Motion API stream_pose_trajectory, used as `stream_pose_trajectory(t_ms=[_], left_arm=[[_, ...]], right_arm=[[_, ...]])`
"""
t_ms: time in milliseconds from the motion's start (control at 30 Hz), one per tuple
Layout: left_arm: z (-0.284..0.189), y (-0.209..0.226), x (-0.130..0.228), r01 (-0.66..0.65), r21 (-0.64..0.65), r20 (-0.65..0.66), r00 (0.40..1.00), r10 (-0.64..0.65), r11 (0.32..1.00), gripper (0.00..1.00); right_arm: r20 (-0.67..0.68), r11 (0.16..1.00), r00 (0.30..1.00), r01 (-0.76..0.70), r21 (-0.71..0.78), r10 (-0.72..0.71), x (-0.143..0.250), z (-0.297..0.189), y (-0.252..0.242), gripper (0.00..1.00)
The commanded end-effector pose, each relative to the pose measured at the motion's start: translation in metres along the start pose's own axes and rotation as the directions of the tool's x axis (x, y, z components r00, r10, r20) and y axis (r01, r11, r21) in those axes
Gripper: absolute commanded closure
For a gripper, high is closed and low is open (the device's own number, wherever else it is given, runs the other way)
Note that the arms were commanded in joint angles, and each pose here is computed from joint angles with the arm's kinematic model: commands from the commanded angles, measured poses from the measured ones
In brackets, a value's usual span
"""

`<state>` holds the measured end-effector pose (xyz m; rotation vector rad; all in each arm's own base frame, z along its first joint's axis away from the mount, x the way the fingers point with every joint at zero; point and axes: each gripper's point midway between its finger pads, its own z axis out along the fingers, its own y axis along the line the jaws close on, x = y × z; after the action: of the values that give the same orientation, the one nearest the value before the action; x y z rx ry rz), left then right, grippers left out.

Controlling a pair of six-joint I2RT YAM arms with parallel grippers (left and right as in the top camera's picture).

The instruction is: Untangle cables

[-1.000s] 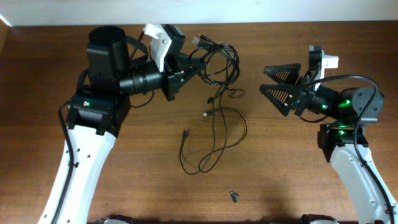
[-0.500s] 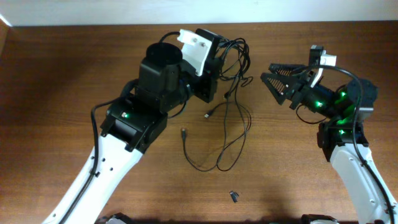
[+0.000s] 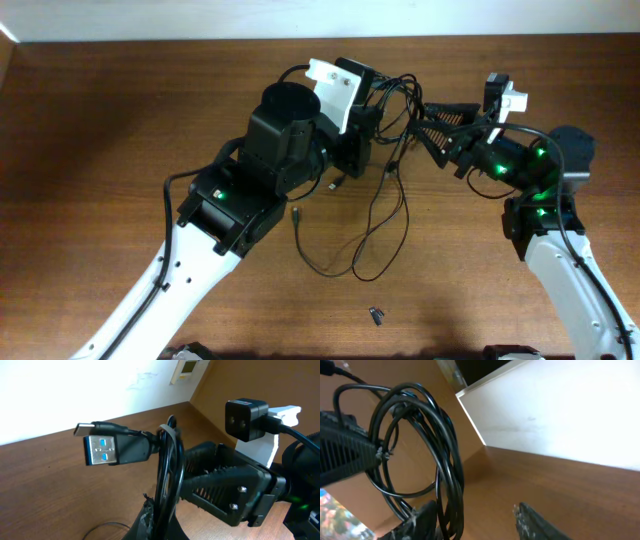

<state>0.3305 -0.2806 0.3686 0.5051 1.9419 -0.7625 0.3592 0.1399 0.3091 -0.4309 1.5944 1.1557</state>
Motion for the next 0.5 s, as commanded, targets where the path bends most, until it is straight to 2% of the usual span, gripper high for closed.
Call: stream_pose_trajectory(t_ms=[0, 33, 100, 133, 167, 200, 233, 267, 300, 333, 367, 433, 467], left_arm=[[-0.0026, -0.0019, -0.0064, 0.009, 0.0, 0.019, 1.0, -0.009, 1.0, 1.0], [-0.0026, -0.0019, -0.0064, 0.009, 0.0, 0.019, 1.0, -0.009, 1.0, 1.0], [-0.0027, -0.0015, -0.0066, 0.009, -0.003, 0.02, 1.0, -0.009, 1.0, 1.0], [-0.0026, 0.0017, -0.0073, 0.01, -0.021, 0.025, 1.0, -0.009, 1.0, 1.0], [-0.0028, 0.0017, -0.0074, 0.009, -0.021, 0.025, 1.0, -0.009, 1.0, 1.0], [-0.0026, 0.0017, -0.0073, 0.01, -0.021, 0.025, 1.0, -0.009, 1.0, 1.0], [-0.0026, 0.0016, -0.0072, 0.01, -0.021, 0.024, 1.0, -0.009, 1.0, 1.0], [-0.0028, 0.0009, -0.0071, 0.009, -0.017, 0.023, 1.0, -0.009, 1.0, 1.0], [-0.0026, 0.001, -0.007, 0.009, -0.017, 0.023, 1.0, -0.009, 1.0, 1.0], [-0.0026, 0.001, -0.0068, 0.01, -0.017, 0.022, 1.0, -0.01, 1.0, 1.0], [-0.0026, 0.0005, -0.0062, 0.01, -0.015, 0.02, 1.0, -0.009, 1.0, 1.0], [-0.0024, 0.0001, -0.0057, 0.01, -0.012, 0.017, 1.0, -0.01, 1.0, 1.0], [-0.0023, -0.0017, -0.0052, 0.01, -0.001, 0.014, 1.0, -0.01, 1.0, 1.0]], right_arm=[[0.006, 1.0, 1.0, 0.018, -0.004, -0.018, -0.0039, 0.0016, 0.0028, 0.61], [0.006, 1.0, 1.0, 0.018, -0.004, -0.018, -0.0039, 0.0016, 0.0028, 0.71], [0.006, 1.0, 1.0, 0.018, -0.004, -0.018, -0.0039, 0.0016, 0.0028, 0.82], [0.006, 1.0, 1.0, 0.018, -0.005, -0.018, -0.0038, 0.0016, 0.0029, 0.92], [0.004, 1.0, 1.0, 0.018, -0.007, -0.018, -0.0036, 0.0016, 0.0034, 0.96], [0.004, 1.0, 1.0, 0.018, -0.008, -0.018, -0.0034, 0.0016, 0.0035, 0.96], [0.004, 1.0, 1.0, 0.018, -0.007, -0.018, -0.0035, 0.0016, 0.0034, 0.74], [0.004, 1.0, 1.0, 0.018, -0.007, -0.018, -0.0036, 0.0016, 0.0033, 0.59], [0.004, 1.0, 1.0, 0.018, -0.007, -0.018, -0.0035, 0.0016, 0.0034, 0.34], [0.004, 1.0, 1.0, 0.018, -0.007, -0.018, -0.0036, 0.0016, 0.0033, 0.25], [0.004, 1.0, 1.0, 0.018, -0.007, -0.018, -0.0036, 0.0016, 0.0033, 0.23], [0.004, 1.0, 1.0, 0.018, -0.007, -0.018, -0.0036, 0.0016, 0.0033, 0.23], [0.004, 1.0, 1.0, 0.018, -0.007, -0.018, -0.0036, 0.0016, 0.0033, 0.28]])
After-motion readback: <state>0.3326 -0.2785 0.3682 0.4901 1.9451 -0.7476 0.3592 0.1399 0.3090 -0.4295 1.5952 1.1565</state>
